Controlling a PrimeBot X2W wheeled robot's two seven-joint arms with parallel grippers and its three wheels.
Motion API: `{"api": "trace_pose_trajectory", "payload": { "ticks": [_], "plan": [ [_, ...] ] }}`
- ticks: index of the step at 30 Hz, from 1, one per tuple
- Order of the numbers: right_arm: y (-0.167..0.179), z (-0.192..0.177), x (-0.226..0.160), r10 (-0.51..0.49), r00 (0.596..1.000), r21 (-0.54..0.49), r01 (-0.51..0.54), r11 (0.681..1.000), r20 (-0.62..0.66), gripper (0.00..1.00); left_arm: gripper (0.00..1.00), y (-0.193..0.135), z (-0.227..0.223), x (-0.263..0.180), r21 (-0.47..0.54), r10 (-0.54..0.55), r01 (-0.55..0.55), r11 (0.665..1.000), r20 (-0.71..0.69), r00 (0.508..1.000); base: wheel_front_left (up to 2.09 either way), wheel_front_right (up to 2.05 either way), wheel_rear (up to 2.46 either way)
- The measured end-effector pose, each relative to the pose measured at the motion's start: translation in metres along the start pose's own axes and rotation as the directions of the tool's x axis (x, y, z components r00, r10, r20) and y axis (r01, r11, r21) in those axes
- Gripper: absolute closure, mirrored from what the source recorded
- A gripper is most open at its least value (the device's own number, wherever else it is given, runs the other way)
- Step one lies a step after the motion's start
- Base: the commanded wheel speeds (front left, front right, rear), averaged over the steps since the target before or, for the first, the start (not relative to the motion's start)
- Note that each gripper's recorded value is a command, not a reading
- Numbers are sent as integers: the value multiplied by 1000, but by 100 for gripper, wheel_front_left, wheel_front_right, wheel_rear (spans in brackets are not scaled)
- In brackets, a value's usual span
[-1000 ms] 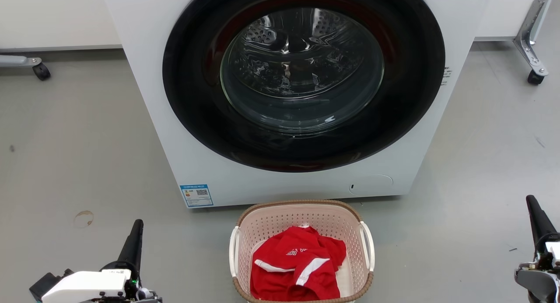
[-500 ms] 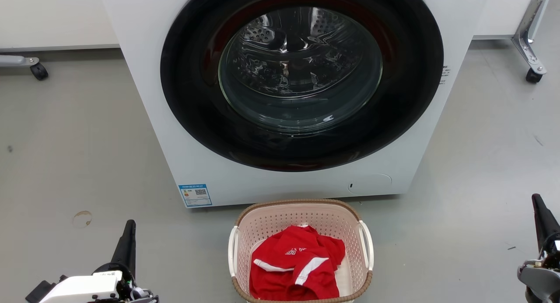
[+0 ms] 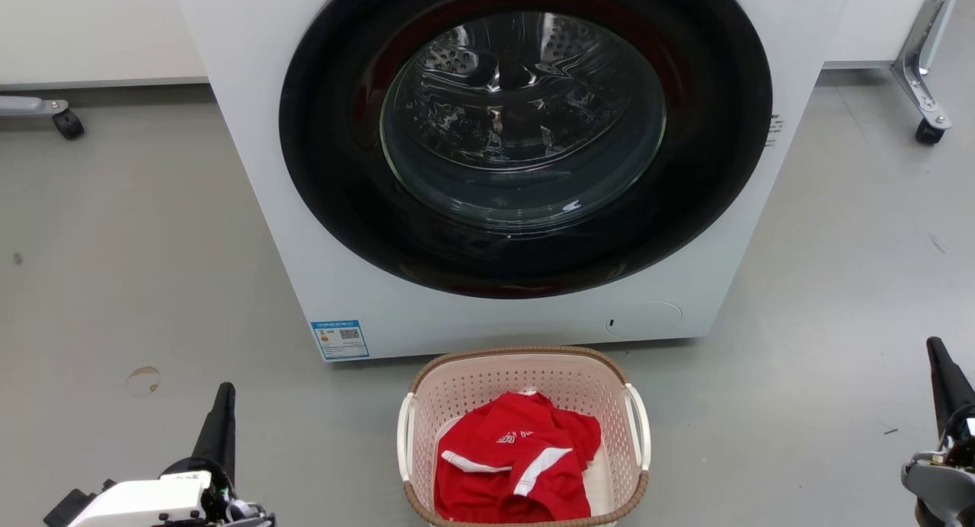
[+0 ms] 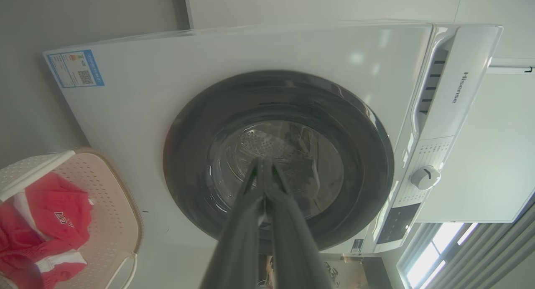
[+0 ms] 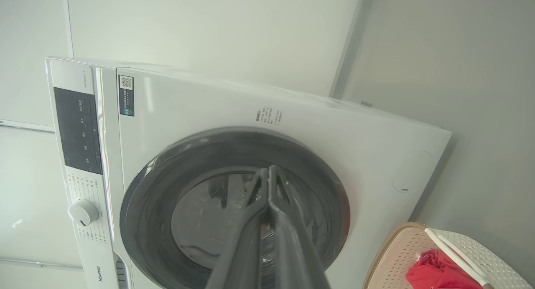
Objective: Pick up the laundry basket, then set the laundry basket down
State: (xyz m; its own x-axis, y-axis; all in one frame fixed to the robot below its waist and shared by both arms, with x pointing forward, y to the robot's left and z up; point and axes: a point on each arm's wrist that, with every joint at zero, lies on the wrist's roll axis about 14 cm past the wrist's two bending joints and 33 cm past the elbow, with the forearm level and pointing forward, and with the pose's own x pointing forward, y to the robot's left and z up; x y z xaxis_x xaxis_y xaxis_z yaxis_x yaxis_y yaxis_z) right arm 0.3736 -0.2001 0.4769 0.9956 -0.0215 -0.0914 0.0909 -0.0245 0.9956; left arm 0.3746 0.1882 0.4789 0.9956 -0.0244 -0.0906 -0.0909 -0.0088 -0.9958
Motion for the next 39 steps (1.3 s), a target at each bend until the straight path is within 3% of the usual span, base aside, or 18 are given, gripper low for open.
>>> {"api": "trace_pose_trajectory", "payload": {
  "ticks": [39],
  "plan": [
    [0, 1, 0, 0, 1000, 1, 0, 1000, 3, 100, 100, 0, 0, 0, -12, 0, 0, 1000, 4, 1000, 0, 0, 0]
  ]
}}
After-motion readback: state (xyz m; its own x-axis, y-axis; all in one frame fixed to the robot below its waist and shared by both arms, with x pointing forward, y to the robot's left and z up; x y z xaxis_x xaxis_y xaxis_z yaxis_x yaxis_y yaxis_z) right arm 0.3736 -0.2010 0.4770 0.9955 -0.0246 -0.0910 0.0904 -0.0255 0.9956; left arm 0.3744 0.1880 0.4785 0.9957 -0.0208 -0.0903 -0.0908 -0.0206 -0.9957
